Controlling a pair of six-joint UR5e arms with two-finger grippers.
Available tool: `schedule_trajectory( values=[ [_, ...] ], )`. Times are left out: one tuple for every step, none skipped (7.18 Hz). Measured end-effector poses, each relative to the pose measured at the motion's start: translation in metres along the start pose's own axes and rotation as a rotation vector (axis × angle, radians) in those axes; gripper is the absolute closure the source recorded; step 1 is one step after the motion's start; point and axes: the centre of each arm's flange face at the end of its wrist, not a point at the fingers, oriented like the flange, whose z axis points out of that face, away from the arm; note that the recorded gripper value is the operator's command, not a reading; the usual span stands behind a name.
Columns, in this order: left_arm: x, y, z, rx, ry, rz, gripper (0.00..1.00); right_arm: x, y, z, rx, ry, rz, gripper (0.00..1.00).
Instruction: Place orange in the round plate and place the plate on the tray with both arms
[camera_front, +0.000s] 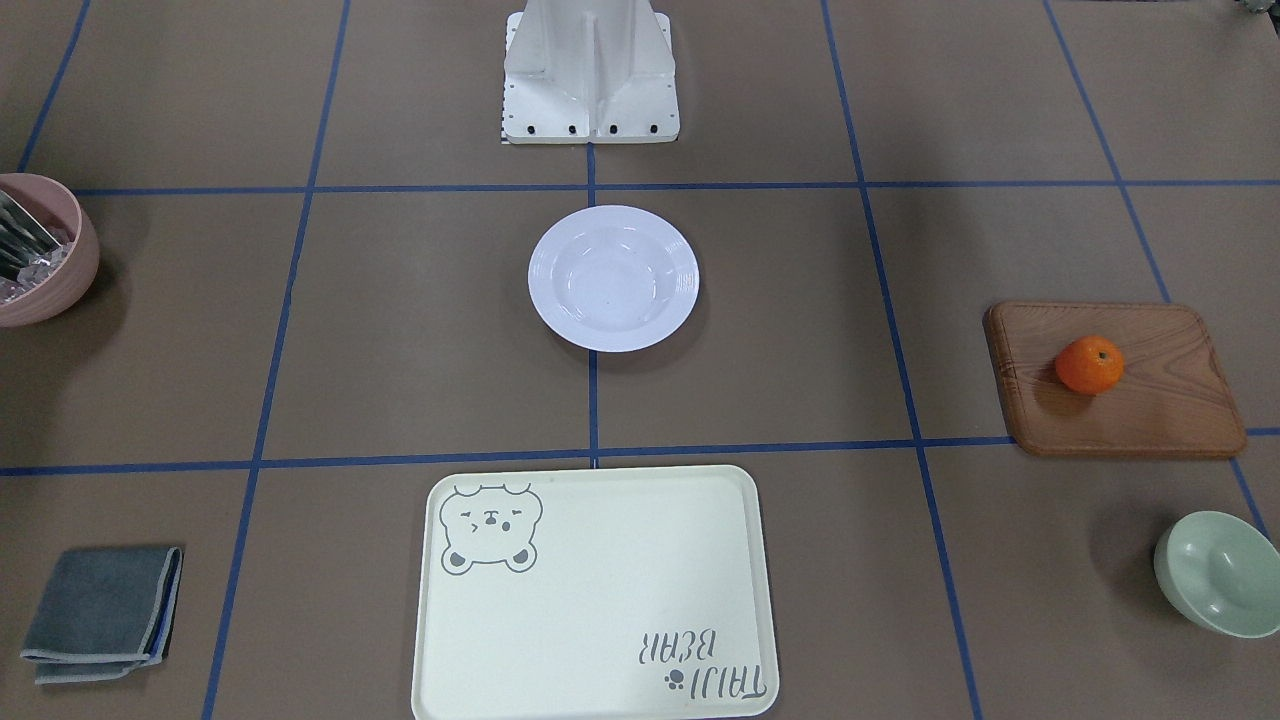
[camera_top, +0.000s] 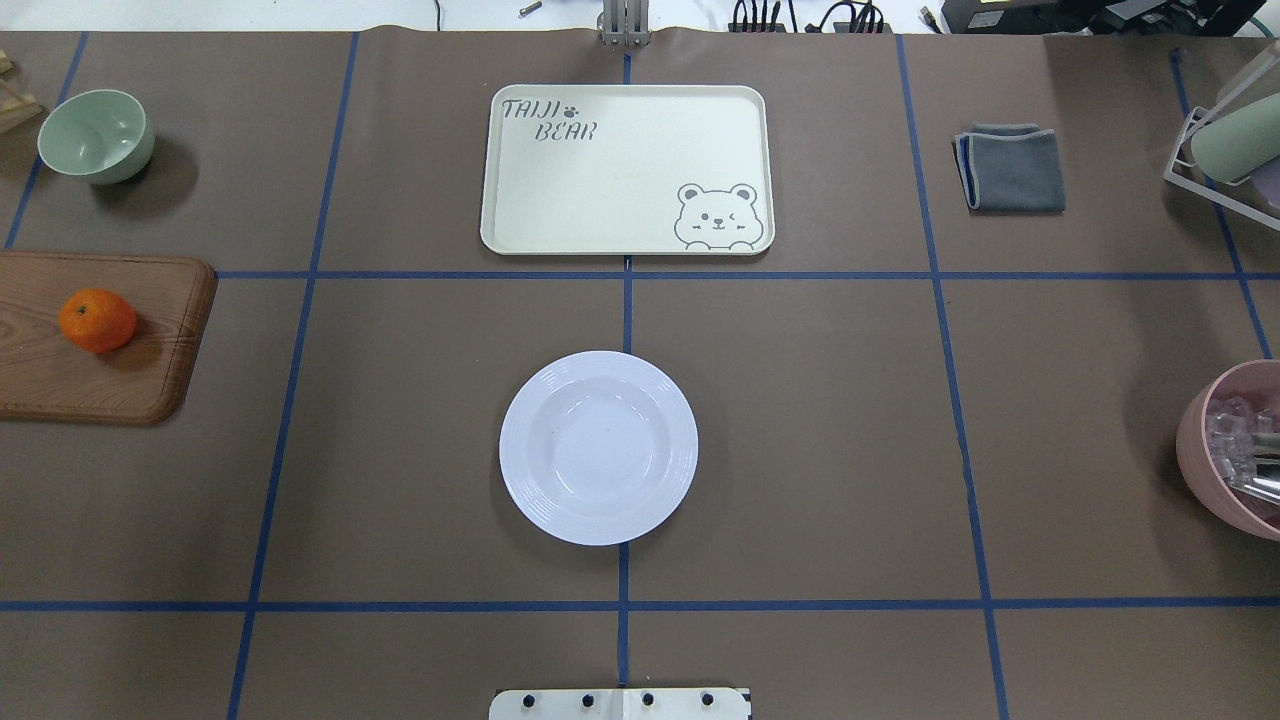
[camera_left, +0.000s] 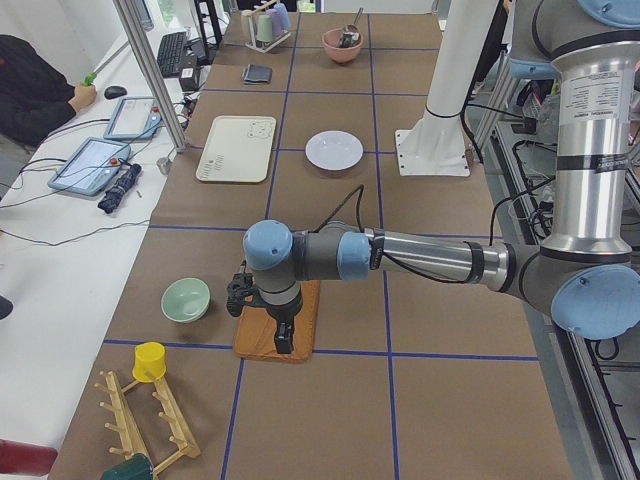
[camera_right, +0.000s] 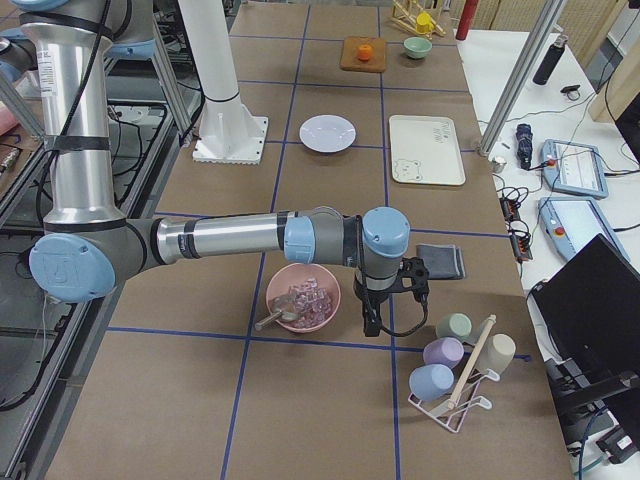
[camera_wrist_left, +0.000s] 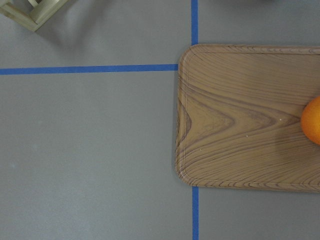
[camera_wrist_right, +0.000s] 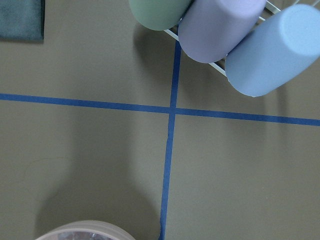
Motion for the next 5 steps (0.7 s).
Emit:
schedule_trajectory(
  values=[
    [0.0004, -0.0007, 0.0000, 0.000, 0.000, 0.000, 0.02, 0.0002, -0.0002, 0.0002, 0.000, 0.000, 0.000, 0.00],
    [0.0006, -0.0012, 0.0000, -0.001, 0.000, -0.001, 0.02, 0.0002, 0.0001, 0.0004, -0.001, -0.001, 0.001, 0.00],
    [0.0004, -0.0010, 0.0003, -0.002, 0.000, -0.001, 0.02, 0.0002, 0.0001, 0.0005, -0.001, -0.002, 0.001, 0.00],
    [0.0005, -0.0013, 0.0002, -0.001, 0.000, -0.001, 0.02, 0.0004, 0.0004, 0.0007, -0.002, -0.003, 0.002, 0.00],
    [0.0011, -0.0021, -0.0004, 0.000, 0.000, 0.000, 0.02, 0.0005, 0.0007, 0.0009, -0.002, -0.004, 0.002, 0.00]
  ],
)
